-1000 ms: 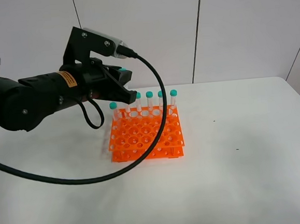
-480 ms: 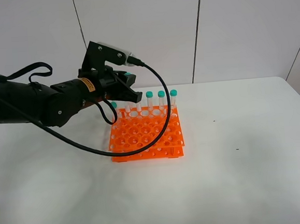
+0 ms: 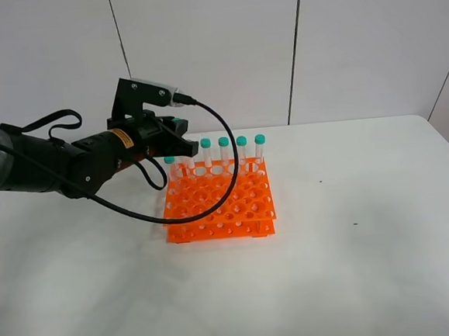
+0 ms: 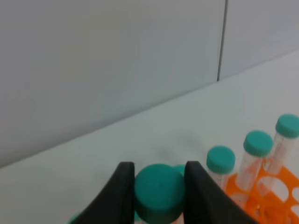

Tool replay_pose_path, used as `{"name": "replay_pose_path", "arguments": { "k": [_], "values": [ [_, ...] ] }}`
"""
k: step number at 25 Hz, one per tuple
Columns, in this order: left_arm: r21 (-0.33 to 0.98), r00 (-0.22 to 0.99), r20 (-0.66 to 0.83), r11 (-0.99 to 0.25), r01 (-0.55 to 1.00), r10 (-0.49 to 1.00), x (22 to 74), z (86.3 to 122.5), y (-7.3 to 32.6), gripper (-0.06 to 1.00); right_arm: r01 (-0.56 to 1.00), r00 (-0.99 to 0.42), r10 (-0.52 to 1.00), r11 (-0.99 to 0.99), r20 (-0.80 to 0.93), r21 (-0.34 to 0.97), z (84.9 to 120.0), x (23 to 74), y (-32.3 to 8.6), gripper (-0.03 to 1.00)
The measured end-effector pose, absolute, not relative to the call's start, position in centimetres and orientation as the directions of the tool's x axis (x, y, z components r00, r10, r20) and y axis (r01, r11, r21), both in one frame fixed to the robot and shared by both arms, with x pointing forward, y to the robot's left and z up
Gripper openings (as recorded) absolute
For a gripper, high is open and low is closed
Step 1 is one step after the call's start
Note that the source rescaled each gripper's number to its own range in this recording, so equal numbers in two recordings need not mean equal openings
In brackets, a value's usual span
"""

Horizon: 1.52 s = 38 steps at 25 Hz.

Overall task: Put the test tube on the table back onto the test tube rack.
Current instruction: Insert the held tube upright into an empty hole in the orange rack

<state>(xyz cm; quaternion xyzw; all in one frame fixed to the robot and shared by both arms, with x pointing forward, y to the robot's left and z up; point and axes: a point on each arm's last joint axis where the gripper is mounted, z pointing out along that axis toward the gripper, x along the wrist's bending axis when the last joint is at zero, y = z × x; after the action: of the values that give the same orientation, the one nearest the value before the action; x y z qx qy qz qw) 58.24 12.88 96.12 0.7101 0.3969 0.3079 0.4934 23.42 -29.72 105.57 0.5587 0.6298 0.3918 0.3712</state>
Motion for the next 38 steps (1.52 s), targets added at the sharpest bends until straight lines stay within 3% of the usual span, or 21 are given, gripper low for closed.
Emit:
{"name": "replay_pose_path", "arguments": {
  "k": [23,38],
  "values": [
    [0.93,0.5,0.024,-0.203,0.307,0.866,58.9,91.6,12.4,0.0,0.411,-0.102,0.994,0.067,-0.027,0.909,105.6,23.4,-29.7,0.91],
    [0.932,0.501,0.021,-0.199,0.304,0.865,59.1,90.8,12.3,0.0,0.411,-0.102,0.994,0.067,-0.027,0.909,105.6,23.4,-29.7,0.91]
  ]
}}
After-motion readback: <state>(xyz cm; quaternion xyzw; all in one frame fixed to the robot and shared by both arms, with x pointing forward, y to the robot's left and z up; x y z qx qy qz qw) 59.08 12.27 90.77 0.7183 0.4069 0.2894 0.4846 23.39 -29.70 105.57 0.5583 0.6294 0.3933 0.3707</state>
